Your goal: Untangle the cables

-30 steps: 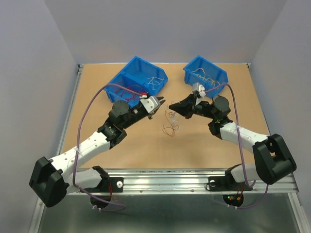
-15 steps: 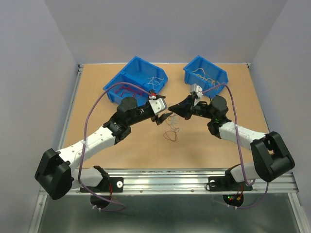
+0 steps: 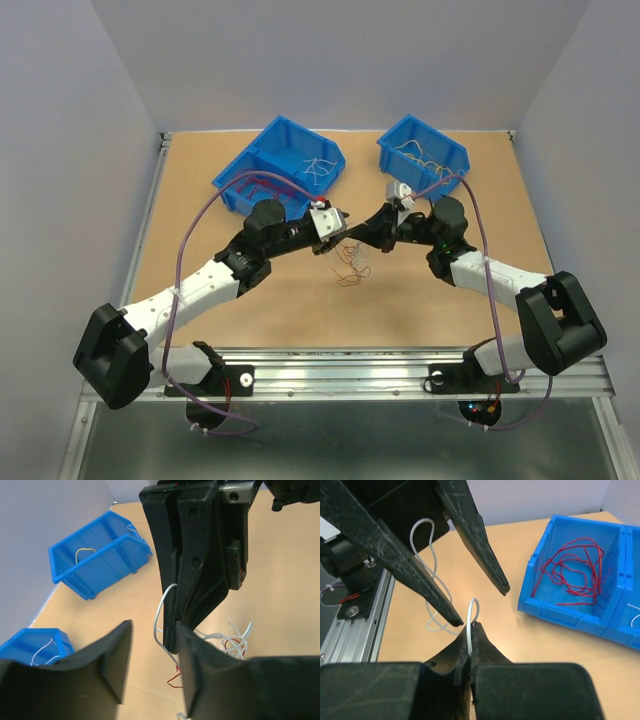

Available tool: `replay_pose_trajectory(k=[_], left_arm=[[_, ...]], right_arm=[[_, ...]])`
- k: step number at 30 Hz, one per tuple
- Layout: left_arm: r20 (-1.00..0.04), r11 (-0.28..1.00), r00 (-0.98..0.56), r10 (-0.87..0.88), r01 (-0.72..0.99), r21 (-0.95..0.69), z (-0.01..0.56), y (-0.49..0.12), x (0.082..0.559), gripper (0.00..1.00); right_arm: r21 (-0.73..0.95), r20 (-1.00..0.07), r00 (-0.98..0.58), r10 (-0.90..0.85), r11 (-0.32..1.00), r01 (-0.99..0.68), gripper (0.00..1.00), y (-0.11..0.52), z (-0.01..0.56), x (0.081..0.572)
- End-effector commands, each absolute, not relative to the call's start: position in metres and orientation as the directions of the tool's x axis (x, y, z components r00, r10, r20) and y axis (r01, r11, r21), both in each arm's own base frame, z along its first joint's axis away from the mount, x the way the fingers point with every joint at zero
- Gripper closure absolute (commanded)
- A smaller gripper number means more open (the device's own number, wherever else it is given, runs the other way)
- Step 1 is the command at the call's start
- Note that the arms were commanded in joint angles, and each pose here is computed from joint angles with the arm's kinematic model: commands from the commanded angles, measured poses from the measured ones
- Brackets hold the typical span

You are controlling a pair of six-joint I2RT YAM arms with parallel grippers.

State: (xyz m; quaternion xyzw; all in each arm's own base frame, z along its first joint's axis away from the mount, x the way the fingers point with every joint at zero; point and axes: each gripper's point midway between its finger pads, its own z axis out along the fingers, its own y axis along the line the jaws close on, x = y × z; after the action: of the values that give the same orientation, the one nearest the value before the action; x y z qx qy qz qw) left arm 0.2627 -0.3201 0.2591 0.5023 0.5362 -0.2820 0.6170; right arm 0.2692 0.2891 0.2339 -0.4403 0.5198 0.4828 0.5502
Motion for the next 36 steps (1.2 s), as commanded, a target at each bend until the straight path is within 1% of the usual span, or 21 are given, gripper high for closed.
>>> replay_pose_trajectory(k=[1,2,5,8,10,12,13,14,15,17,18,20,23,27,28,29,31,32,34,36], left_arm=[[-0.929,0.332,0.355,0.100,0.869,0.368,0.307,-0.322,0.255,0.56],[-0.930,0.327,0.352,0.104,0.871,0.366,0.305,-0.323,0.255,0.58],[-0.931,0.302,0.348,0.108,0.881,0.364,0.300,-0.326,0.254,0.59],[-0.932,0.241,0.342,0.121,0.901,0.362,0.293,-0.333,0.249,0.60],[-0.937,0.177,0.316,0.149,0.924,0.339,0.283,-0.340,0.246,0.60],[-0.940,0.151,0.293,0.173,0.935,0.320,0.273,-0.345,0.249,0.60],[-0.942,0.147,0.285,0.179,0.939,0.311,0.273,-0.346,0.249,0.62],[-0.942,0.143,0.279,0.187,0.941,0.307,0.270,-0.347,0.251,0.73],[-0.941,0.142,0.275,0.195,0.942,0.305,0.268,-0.348,0.252,0.80],[-0.941,0.144,0.271,0.202,0.942,0.302,0.266,-0.348,0.254,0.96],[-0.941,0.146,0.270,0.204,0.942,0.302,0.265,-0.349,0.255,1.00],[-0.941,0.154,0.269,0.206,0.941,0.303,0.266,-0.348,0.255,1.00],[-0.942,0.209,0.270,0.200,0.927,0.310,0.274,-0.343,0.261,1.00],[-0.945,0.355,0.286,0.157,0.877,0.324,0.304,-0.325,0.271,1.00],[-0.947,0.404,0.290,0.140,0.856,0.322,0.310,-0.319,0.275,1.00],[-0.952,0.435,0.282,0.118,0.847,0.305,0.318,-0.313,0.277,1.00],[-0.950,0.492,0.307,0.064,0.818,0.298,0.343,-0.298,0.274,1.00],[-0.953,0.518,0.302,0.037,0.810,0.277,0.352,-0.290,0.275,1.00],[-0.939,0.578,0.344,-0.019,0.770,0.270,0.382,-0.269,0.269,1.00],[-0.921,0.649,0.380,-0.080,0.722,0.241,0.411,-0.243,0.263,1.00]], right_arm=[[-0.037,-0.997,0.044,0.058,0.114,-0.993,0.99,0.291,0.239,0.264],[-0.035,-0.998,0.042,0.054,0.114,-0.993,0.99,0.290,0.239,0.264],[-0.035,-0.998,0.041,0.054,0.109,-0.993,0.99,0.291,0.239,0.264],[-0.037,-0.998,0.043,0.053,0.107,-0.994,0.99,0.291,0.239,0.263],[-0.038,-0.998,0.043,0.052,0.102,-0.994,1.00,0.291,0.239,0.262],[-0.038,-0.998,0.043,0.052,0.097,-0.995,0.99,0.291,0.239,0.262],[-0.040,-0.998,0.045,0.052,0.091,-0.995,0.99,0.291,0.240,0.260],[-0.040,-0.998,0.044,0.052,0.088,-0.995,0.99,0.291,0.240,0.260],[-0.040,-0.998,0.044,0.052,0.084,-0.996,1.00,0.291,0.240,0.259],[-0.042,-0.998,0.046,0.051,0.085,-0.995,1.00,0.291,0.239,0.259],[-0.042,-0.998,0.046,0.050,0.087,-0.995,0.99,0.290,0.239,0.259],[-0.045,-0.998,0.049,0.050,0.086,-0.995,1.00,0.291,0.239,0.258],[-0.038,-0.998,0.043,0.045,0.093,-0.995,0.99,0.290,0.237,0.260],[-0.018,-0.999,0.021,0.031,0.098,-0.995,0.99,0.292,0.229,0.266],[-0.014,-0.999,0.017,0.029,0.098,-0.995,0.95,0.293,0.228,0.267],[-0.040,-0.999,0.043,0.026,0.098,-0.994,0.93,0.294,0.228,0.271],[-0.015,-1.000,0.016,0.011,0.094,-0.996,0.90,0.297,0.217,0.277],[-0.014,-1.000,0.016,0.012,0.092,-0.996,0.90,0.300,0.219,0.282],[0.023,-1.000,-0.023,-0.005,0.090,-0.996,0.89,0.304,0.204,0.291],[0.033,-0.999,-0.033,-0.009,0.089,-0.995,0.89,0.309,0.203,0.301]])
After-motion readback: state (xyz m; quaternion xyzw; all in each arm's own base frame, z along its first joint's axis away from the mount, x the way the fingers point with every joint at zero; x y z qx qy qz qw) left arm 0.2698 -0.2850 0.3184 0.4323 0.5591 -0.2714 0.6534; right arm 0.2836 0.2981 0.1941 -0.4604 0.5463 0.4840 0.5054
